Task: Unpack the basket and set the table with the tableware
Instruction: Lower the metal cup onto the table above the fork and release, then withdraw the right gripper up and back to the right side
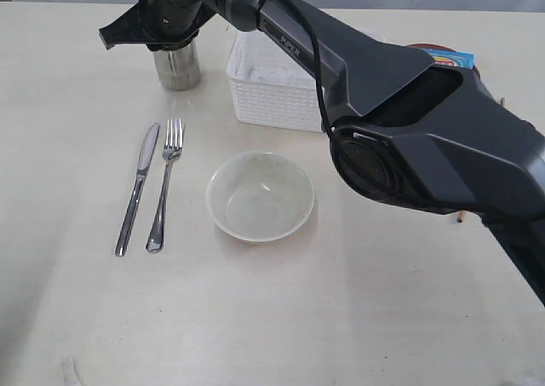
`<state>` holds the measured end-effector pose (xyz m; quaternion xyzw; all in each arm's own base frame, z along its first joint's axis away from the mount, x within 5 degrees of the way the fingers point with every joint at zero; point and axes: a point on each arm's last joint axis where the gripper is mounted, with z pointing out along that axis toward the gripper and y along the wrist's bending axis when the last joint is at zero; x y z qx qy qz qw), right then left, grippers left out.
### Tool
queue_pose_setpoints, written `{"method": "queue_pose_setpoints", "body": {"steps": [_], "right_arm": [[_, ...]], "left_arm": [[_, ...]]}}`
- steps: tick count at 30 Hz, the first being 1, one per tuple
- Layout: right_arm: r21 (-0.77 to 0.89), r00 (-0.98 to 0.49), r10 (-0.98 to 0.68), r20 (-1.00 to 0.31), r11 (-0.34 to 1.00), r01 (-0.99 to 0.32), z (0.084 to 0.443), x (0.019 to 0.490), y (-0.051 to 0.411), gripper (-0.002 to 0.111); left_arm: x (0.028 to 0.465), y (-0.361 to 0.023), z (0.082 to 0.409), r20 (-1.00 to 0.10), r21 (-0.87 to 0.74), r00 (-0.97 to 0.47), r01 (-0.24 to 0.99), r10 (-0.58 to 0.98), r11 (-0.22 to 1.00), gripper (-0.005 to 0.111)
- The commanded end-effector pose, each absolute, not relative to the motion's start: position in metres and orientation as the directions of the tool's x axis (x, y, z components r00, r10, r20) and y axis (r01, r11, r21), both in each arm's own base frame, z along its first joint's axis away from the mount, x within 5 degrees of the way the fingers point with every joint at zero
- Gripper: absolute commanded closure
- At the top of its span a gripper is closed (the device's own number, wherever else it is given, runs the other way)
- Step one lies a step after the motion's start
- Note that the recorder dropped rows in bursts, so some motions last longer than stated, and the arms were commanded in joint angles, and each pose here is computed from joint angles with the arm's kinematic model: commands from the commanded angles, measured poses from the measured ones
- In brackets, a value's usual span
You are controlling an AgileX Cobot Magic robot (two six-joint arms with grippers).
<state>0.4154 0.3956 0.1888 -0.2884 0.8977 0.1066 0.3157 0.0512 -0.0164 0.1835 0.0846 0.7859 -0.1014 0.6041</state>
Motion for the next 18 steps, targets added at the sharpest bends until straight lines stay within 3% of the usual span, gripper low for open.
{"method": "queue_pose_setpoints", "body": {"steps": [1, 6, 18], "right_arm": [[-0.004, -0.582, -0.515, -0.63, 0.751, -0.66, 0.196, 0.413, 0.397, 0.078], [0.006, -0.568, -0.528, -0.631, 0.729, -0.684, 0.196, 0.411, 0.399, 0.065], [0.021, -0.595, -0.547, -0.588, 0.726, -0.688, 0.194, 0.401, 0.402, 0.065]], "left_arm": [[0.051, -0.017, 0.183, -0.967, -0.055, -0.254, 0.261, 0.013, 0.964, 0.107], [0.051, -0.017, 0.183, -0.967, -0.055, -0.254, 0.261, 0.013, 0.964, 0.107], [0.051, -0.017, 0.183, -0.967, -0.055, -0.254, 0.261, 0.013, 0.964, 0.107]]}}
